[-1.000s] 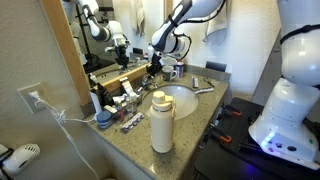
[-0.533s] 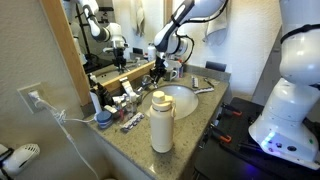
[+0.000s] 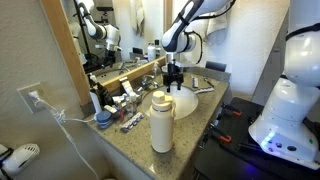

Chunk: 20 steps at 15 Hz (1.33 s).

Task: Open and close the tap

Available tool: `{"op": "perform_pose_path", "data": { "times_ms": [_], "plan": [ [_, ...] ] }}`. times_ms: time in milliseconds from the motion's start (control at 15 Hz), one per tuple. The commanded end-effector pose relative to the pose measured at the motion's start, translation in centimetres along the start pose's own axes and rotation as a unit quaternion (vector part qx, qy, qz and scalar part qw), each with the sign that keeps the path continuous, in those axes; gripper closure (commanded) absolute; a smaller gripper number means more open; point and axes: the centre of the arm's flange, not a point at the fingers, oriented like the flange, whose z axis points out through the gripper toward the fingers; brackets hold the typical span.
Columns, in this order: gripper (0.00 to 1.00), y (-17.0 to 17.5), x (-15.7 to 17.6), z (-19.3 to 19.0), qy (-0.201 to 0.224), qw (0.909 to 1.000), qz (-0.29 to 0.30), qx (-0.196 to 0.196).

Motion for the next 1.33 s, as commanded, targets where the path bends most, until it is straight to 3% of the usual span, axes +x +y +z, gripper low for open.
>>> {"op": "perform_pose_path", "data": {
  "times_ms": [0, 333, 800, 1267],
  "plan": [
    [0.00, -2.7, -3.4, -4.8, -0.021, 0.9994, 0.011, -0.026],
    [0.00, -7.1, -6.6, -11.2, 0.003, 0.9976, 0.001, -0.070],
    [0.00, -12.4, -10.5, -20.0, 0.118, 0.9833, -0.023, -0.137],
    [0.00, -14.8, -10.7, -21.9, 0.147, 0.9768, -0.046, -0.149]
  ]
}}
